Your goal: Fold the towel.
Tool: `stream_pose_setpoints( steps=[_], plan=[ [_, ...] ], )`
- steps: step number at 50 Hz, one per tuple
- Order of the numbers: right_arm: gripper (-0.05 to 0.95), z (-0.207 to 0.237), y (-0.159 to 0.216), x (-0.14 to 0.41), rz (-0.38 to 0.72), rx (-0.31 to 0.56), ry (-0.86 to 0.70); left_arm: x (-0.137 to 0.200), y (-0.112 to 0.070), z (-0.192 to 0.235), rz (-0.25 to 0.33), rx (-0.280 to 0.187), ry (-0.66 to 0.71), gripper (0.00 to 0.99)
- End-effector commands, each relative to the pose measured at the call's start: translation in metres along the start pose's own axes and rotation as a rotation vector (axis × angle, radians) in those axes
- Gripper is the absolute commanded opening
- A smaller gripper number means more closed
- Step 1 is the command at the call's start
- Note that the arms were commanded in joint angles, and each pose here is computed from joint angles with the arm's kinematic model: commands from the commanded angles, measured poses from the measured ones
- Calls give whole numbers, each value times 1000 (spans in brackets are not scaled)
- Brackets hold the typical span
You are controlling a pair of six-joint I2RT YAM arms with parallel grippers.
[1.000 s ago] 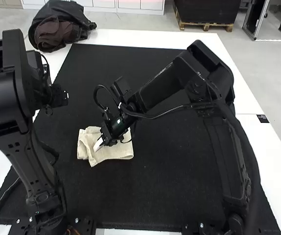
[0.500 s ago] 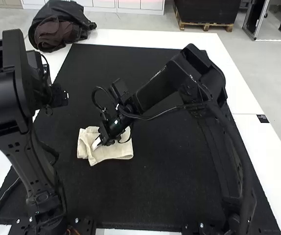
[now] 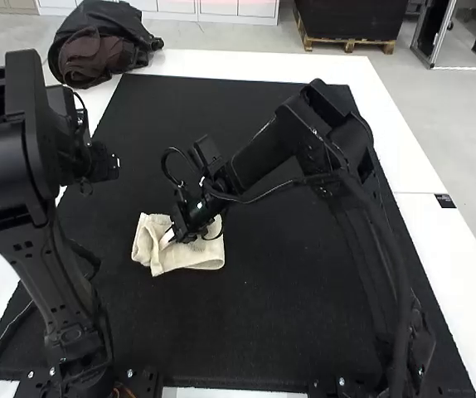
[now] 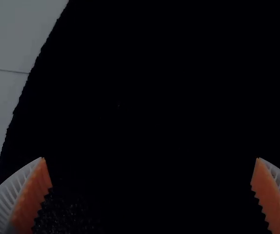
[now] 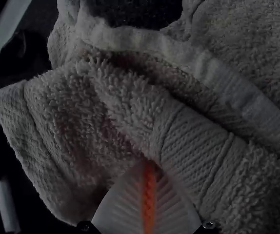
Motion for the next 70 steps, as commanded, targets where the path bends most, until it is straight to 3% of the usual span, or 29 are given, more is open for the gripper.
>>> stream_pose_setpoints(
  steps=[1, 25, 37, 39, 43, 47, 58, 70],
  plan=[
    [-25, -8, -7, 2, 4, 14, -27, -4, -1, 3, 1, 0, 10, 962],
    [-25, -8, -28, -4, 28, 13, -49, -2, -7, -7, 13, 1, -16, 961],
    [-20, -63, 7, 50, 32, 27, -134, 7, -11, -29, 17, -6, -51, 962],
    [64, -73, 14, 63, 35, 27, -156, 10, -12, -35, 20, -7, -61, 962],
    [444, -86, 29, 80, 34, 30, -180, 13, -14, -42, 22, -9, -72, 962],
    [938, -94, 45, 98, 35, 42, -194, 18, -16, -50, 30, -10, -82, 962],
    [921, -124, 79, 170, 91, 113, -304, 35, -26, -67, 57, -19, -104, 962],
    [921, -160, 100, 306, 372, 220, -586, 76, -82, -102, 170, -67, -194, 962]
  ],
)
Point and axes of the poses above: each hand's point on the last joint's axis, 136 mm out from that joint toward the fingers, its own x axis back along the fingers, its own y axis along the line the jaws close on, z = x × y, the point moved 4 cm from there along x, back along the fingers, and after that the axes turned 11 degrees about x, right-handed, at the moved point
